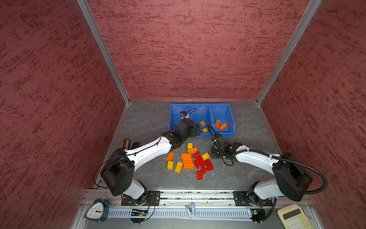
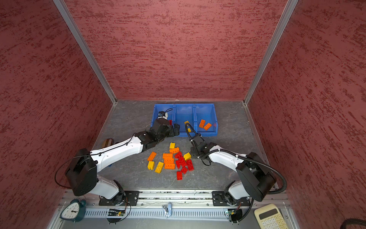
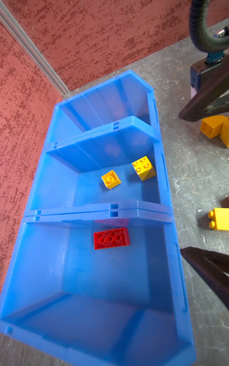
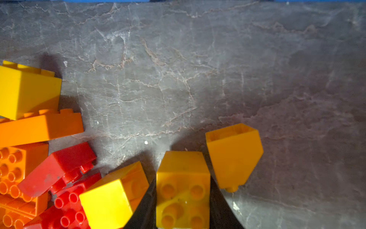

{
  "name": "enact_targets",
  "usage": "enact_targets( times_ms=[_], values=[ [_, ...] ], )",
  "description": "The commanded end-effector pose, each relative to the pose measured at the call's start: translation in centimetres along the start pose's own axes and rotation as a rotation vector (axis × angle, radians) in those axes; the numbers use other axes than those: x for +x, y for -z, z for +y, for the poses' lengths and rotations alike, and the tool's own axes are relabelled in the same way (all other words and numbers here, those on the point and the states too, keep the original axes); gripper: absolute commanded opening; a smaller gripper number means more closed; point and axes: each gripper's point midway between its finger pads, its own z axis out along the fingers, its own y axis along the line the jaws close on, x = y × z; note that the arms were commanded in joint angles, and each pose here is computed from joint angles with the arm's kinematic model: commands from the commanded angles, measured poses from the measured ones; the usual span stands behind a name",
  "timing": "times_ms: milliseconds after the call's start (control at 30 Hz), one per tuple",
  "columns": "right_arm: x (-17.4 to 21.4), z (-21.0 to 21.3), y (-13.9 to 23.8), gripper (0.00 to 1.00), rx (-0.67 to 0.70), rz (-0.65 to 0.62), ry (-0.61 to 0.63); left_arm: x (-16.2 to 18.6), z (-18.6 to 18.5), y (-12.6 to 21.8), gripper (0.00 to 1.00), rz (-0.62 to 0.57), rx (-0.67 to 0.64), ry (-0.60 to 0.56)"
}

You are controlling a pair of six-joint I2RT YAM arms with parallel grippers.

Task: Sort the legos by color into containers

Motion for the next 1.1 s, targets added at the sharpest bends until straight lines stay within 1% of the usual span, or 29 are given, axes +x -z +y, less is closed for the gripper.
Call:
enact_targets(
  times_ms=[0, 167, 267, 367, 500, 667, 833, 933, 1067],
  values=[
    [-2.9, 1.5, 2.4, 0.34, -0.052, -0.112, 0.020, -1.2, -0.4, 0.8, 0.99, -0.044, 0.026, -0.016],
    [-5.5, 3.4, 5.5, 0.33, -0.153, -0.234, 0.027, -1.2, -0.3, 0.7, 0.99, -0.054, 0.030, -0.015],
    [-7.4, 5.5, 6.9, 0.33, -0.226, -0.278, 0.096, -1.3, -0.1, 0.7, 0.99, -0.061, 0.016, -0.009],
    [-9.5, 6.7, 7.4, 0.32, -0.229, -0.301, 0.133, -1.3, 0.6, 0.8, 0.99, -0.067, -0.013, 0.015],
    [-13.6, 7.7, 7.7, 0.32, -0.197, -0.367, 0.159, -1.2, 1.3, 1.4, 0.99, -0.079, -0.025, 0.036],
    [-18.4, 7.8, 4.6, 0.32, -0.170, -0.369, 0.156, -0.8, 3.8, 2.5, 0.99, -0.083, -0.115, 0.085],
    [-21.0, 7.9, -0.8, 0.32, -0.142, -0.296, 0.159, 0.2, 6.6, 3.7, 0.99, -0.059, -0.220, 0.133],
    [-21.7, 8.2, -3.1, 0.33, -0.122, -0.253, 0.184, 0.9, 7.2, 4.2, 0.99, -0.044, -0.220, 0.145],
    [-22.0, 8.6, -4.8, 0.36, -0.118, -0.220, 0.196, 1.6, 6.9, 4.4, 0.99, -0.028, -0.181, 0.130]
  ],
)
